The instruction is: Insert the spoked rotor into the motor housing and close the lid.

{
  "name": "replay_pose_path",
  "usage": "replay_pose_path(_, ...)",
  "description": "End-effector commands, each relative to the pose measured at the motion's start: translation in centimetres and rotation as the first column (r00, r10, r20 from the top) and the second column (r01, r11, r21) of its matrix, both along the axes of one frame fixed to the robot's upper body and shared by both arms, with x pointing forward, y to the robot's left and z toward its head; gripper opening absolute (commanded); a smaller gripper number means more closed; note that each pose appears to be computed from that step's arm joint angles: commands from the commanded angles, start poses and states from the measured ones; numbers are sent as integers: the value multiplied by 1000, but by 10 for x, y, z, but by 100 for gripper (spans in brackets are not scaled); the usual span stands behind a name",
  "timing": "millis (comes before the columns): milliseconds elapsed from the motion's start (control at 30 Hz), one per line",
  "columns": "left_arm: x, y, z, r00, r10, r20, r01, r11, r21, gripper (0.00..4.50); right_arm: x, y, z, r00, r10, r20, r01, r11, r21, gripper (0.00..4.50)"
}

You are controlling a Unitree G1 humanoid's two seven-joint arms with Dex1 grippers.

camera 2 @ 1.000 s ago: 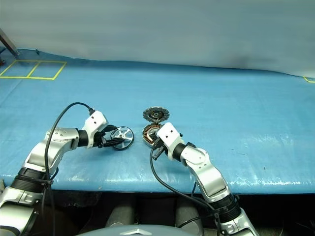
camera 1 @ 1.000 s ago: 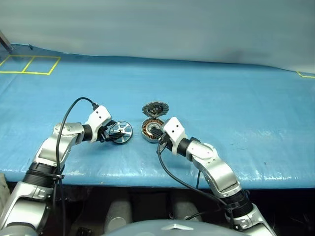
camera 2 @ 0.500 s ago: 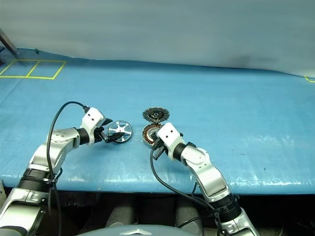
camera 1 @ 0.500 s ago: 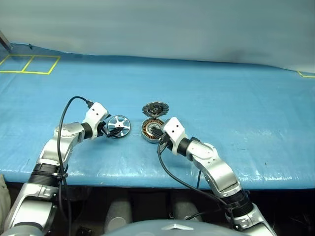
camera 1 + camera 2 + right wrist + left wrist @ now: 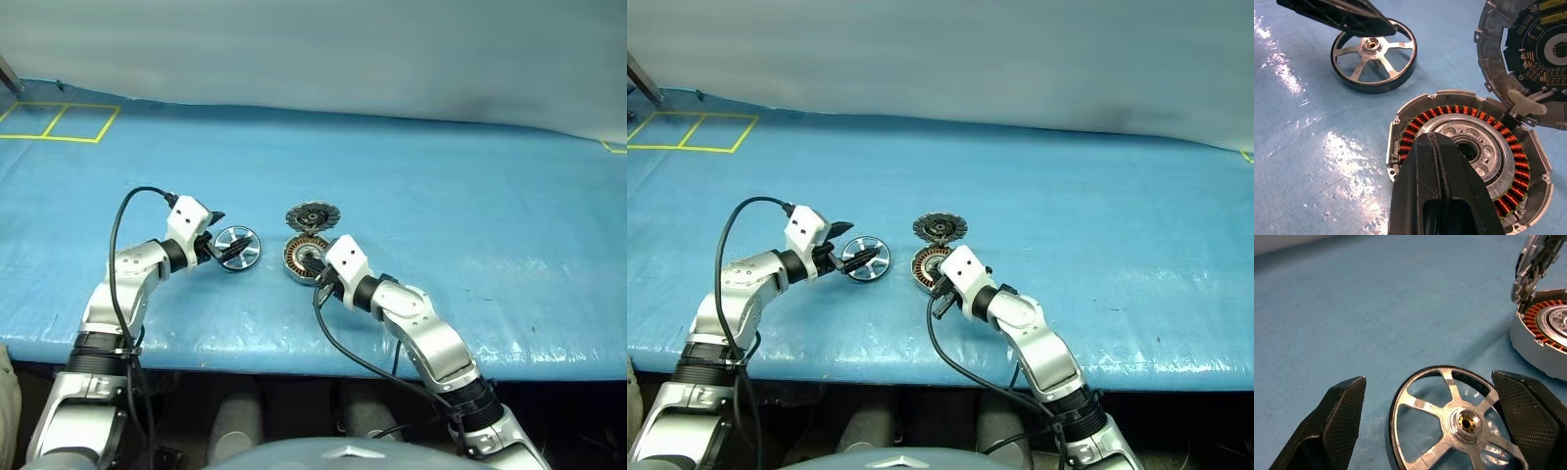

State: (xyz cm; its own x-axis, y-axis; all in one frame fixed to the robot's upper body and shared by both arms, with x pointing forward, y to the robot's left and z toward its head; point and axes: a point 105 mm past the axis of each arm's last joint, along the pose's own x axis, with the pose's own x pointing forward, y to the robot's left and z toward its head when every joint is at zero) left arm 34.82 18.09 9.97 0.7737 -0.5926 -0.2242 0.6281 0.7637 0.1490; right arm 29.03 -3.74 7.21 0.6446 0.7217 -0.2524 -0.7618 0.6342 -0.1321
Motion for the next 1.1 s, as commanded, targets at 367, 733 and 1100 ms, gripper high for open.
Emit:
replay_pose_path(367, -11, -20, 68, 984, -132, 117, 155, 964, -218, 446, 3, -7, 18, 998, -24, 63, 23, 1000, 19, 0)
replay_pose_path(733, 15, -59, 118, 754, -657, -21, 296, 310, 903, 446, -8, -7, 29, 996, 43, 78, -43, 999, -1, 0)
replay_pose_path(1100, 9, -61, 69, 701, -655, -283, 370, -5, 929, 446, -14, -18, 31, 998, 50, 48, -48, 998, -42, 0)
